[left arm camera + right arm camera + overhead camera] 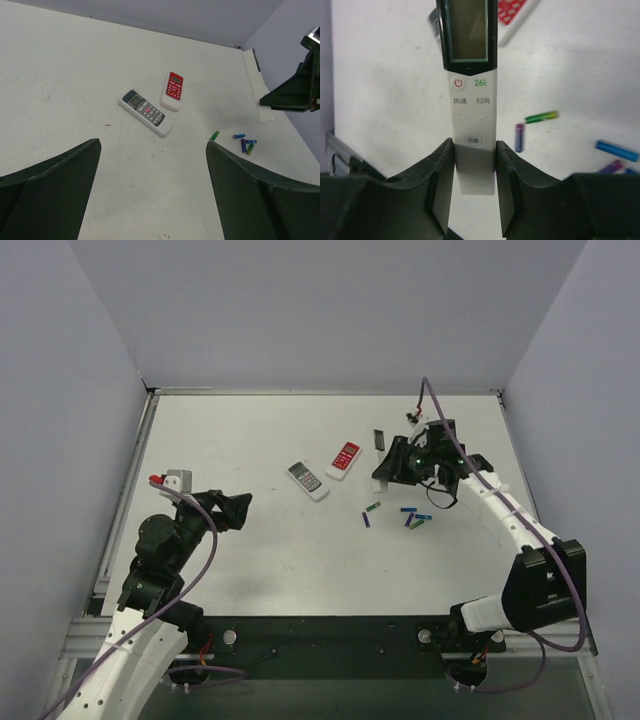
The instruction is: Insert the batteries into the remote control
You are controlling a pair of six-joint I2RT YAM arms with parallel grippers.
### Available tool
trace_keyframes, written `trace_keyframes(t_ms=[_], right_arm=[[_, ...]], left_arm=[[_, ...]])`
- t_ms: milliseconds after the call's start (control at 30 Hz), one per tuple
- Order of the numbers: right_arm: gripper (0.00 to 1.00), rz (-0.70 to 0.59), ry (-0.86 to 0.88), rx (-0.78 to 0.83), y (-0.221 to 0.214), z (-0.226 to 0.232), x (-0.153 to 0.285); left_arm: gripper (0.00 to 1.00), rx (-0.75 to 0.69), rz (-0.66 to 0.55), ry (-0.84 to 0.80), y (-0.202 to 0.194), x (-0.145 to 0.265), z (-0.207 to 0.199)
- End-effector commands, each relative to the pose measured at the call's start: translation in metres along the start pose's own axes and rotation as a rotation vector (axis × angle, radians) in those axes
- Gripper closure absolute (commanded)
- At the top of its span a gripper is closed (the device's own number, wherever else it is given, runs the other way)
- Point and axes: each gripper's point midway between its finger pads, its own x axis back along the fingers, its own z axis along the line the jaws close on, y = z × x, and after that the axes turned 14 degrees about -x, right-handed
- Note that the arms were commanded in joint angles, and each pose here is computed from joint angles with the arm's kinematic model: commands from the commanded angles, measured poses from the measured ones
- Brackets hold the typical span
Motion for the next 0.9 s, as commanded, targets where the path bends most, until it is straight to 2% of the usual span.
trace_keyframes(t_ms=[0,133,167,233,300,500,633,767,867], right_arm=[[1.00,0.015,0.367,0.127,-0.042,0.096,0.016],[1.00,0.056,0.598,0.185,-0.089,0.146,0.030],[1.00,0.089,0.644,0.191,-0.106,0.152,0.034],[1.00,0.109,0.752,0.213,-0.123,0.176,0.045],[1.00,0.137,0.818,0.226,-0.135,0.188,0.053],[1.00,0.206,0.932,0.260,-0.162,0.211,0.064],[1.00,0.256,0.988,0.261,-0.173,0.219,0.069],[1.00,0.305,1.038,0.268,-0.182,0.225,0.071],[1.00,0.328,1.057,0.283,-0.190,0.227,0.071]], left_arm=[[0.03,0.085,-0.107,-0.254,0.035,-0.008,-0.048],[0.03,0.172,-0.104,-0.412,0.035,-0.014,-0.076],[0.03,0.177,-0.138,-0.451,0.043,-0.014,-0.082],[0.03,0.218,-0.114,-0.511,0.036,-0.016,-0.092],[0.03,0.227,-0.148,-0.562,0.043,-0.013,-0.100],[0.03,0.246,-0.129,-0.678,0.040,-0.010,-0.128],[0.03,0.279,-0.100,-0.694,0.030,-0.010,-0.134],[0.07,0.319,-0.133,-0.697,0.034,-0.009,-0.134],[0.14,0.352,-0.145,-0.713,0.039,-0.007,-0.136]])
